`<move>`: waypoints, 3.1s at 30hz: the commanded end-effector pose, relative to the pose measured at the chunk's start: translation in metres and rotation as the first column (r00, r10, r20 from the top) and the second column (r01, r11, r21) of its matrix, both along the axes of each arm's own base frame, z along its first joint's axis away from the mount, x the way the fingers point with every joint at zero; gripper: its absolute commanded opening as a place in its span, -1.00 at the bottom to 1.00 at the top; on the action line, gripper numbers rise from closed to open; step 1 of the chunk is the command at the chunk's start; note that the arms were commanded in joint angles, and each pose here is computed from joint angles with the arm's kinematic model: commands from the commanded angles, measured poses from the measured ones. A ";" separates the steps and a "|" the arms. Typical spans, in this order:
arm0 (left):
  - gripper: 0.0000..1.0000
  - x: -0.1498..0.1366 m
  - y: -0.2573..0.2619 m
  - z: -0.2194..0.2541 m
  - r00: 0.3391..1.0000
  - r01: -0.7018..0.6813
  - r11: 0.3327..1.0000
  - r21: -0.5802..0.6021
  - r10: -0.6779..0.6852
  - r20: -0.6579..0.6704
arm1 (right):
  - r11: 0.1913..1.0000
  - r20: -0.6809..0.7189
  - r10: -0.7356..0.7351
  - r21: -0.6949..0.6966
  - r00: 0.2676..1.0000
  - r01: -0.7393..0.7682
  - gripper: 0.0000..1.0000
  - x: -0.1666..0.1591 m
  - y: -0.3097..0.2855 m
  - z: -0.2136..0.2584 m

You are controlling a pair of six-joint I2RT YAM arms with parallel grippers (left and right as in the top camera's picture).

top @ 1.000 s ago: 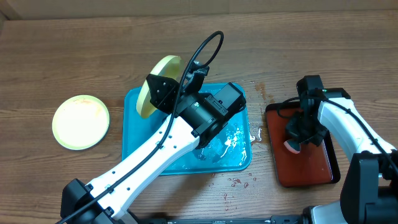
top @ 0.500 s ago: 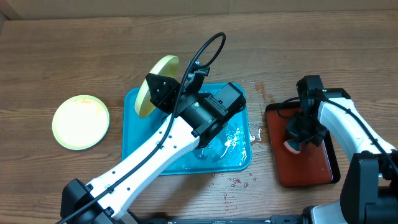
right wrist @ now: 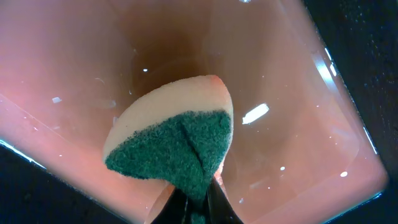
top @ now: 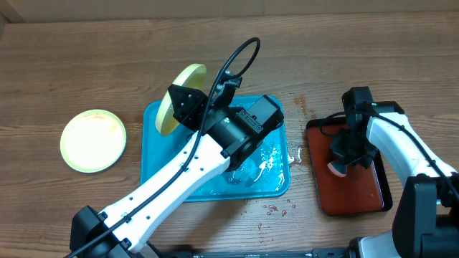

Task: Clean dirty plates on tray and stack at the side
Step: 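Carry the yellow plate leftward with the left gripper over the stacked plates, then lower the yellow plate onto the stack and release with the left gripper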

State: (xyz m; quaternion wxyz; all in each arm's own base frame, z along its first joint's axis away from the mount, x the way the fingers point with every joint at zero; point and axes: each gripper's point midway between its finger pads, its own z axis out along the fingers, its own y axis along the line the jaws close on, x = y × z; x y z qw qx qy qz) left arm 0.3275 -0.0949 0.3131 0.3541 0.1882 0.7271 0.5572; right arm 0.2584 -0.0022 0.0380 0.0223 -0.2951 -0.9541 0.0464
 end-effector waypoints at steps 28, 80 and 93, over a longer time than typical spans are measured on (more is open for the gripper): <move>-0.91 0.002 0.005 -0.055 0.990 -0.129 0.852 -0.507 0.080 -0.117 | 1.000 0.024 -0.006 0.006 1.000 0.006 -0.92 0.002 0.000 0.006; -0.92 -0.111 0.314 -0.277 0.395 -0.364 -0.450 -0.816 0.719 -0.572 | 1.000 -0.006 -0.003 0.008 1.000 0.003 -0.92 -0.005 0.000 0.006; -0.70 -0.084 0.325 -0.268 0.478 -0.292 -0.396 -0.871 0.728 -0.491 | 1.000 -0.007 -0.003 0.008 1.000 0.003 -0.91 -0.005 0.000 0.006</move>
